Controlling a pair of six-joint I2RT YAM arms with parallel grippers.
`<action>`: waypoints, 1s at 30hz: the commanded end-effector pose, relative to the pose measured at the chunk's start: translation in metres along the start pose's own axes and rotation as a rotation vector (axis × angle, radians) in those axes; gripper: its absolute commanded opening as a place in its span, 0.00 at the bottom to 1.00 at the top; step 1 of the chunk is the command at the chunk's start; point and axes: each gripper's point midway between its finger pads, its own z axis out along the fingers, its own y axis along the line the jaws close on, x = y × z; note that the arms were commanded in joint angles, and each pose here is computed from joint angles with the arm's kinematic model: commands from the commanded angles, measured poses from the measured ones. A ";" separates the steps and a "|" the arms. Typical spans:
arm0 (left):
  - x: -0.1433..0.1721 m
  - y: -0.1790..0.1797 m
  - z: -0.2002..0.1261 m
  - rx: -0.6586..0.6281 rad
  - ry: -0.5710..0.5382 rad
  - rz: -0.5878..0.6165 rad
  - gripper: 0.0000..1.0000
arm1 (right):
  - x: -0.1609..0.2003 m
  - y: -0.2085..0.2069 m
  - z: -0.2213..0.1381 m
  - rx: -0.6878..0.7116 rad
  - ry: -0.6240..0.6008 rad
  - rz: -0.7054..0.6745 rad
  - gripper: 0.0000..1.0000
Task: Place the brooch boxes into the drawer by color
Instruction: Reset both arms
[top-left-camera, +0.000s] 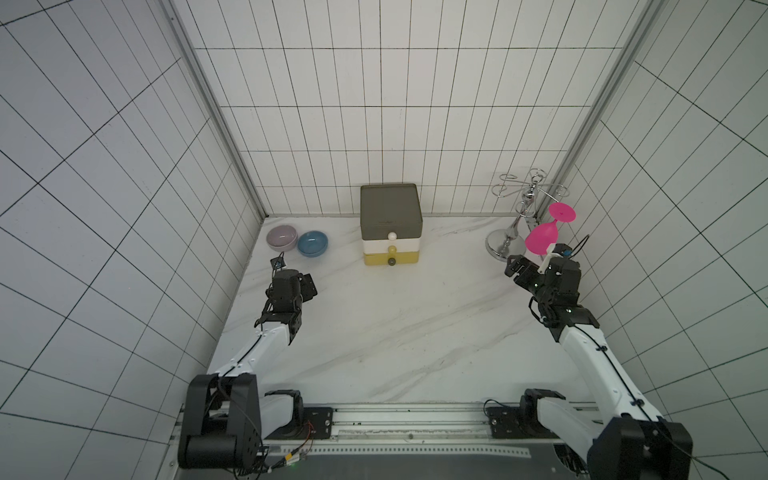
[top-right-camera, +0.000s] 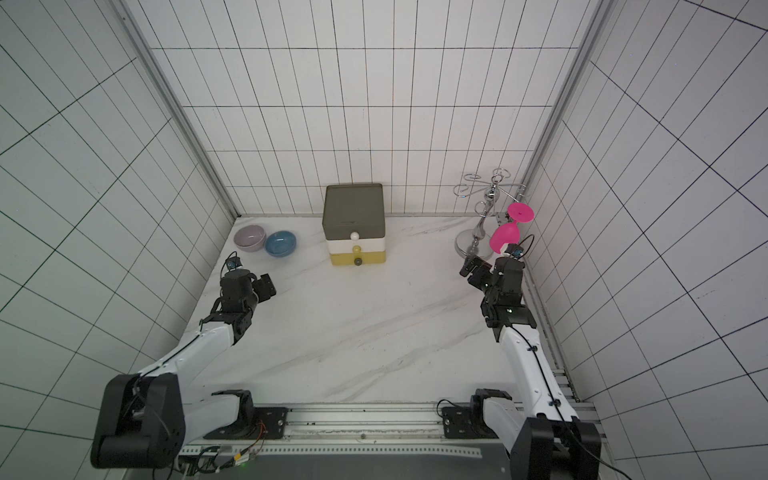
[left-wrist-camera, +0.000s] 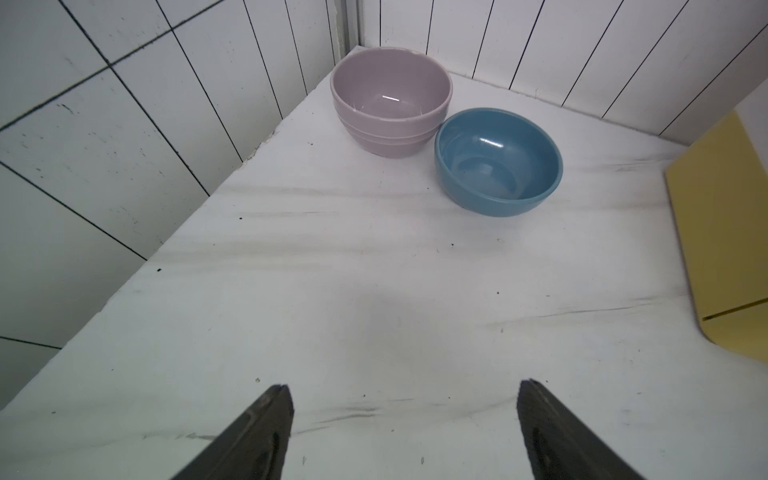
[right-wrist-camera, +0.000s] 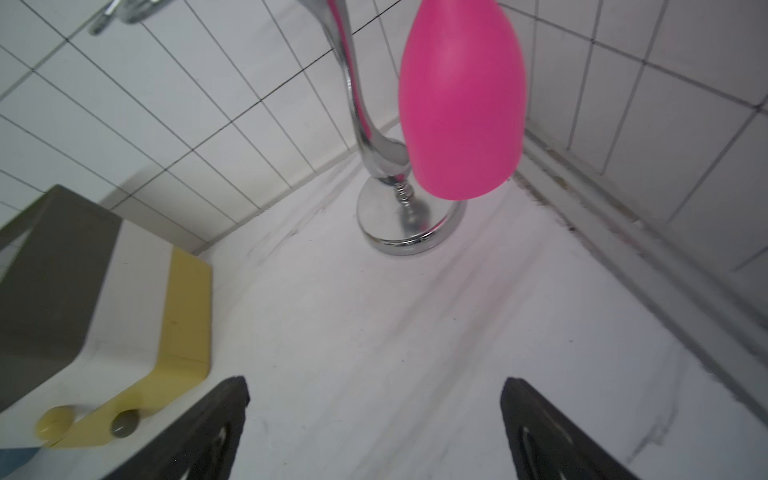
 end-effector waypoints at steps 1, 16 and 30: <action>-0.048 -0.002 0.003 -0.013 -0.257 -0.034 0.89 | -0.012 -0.047 -0.007 0.200 -0.174 -0.133 0.99; -0.028 -0.016 0.025 0.067 -0.281 0.000 0.98 | 0.059 -0.055 0.074 0.065 -0.202 -0.259 0.99; -0.028 -0.020 0.026 0.043 -0.280 0.027 0.98 | 0.066 -0.042 0.091 0.051 -0.094 -0.325 0.99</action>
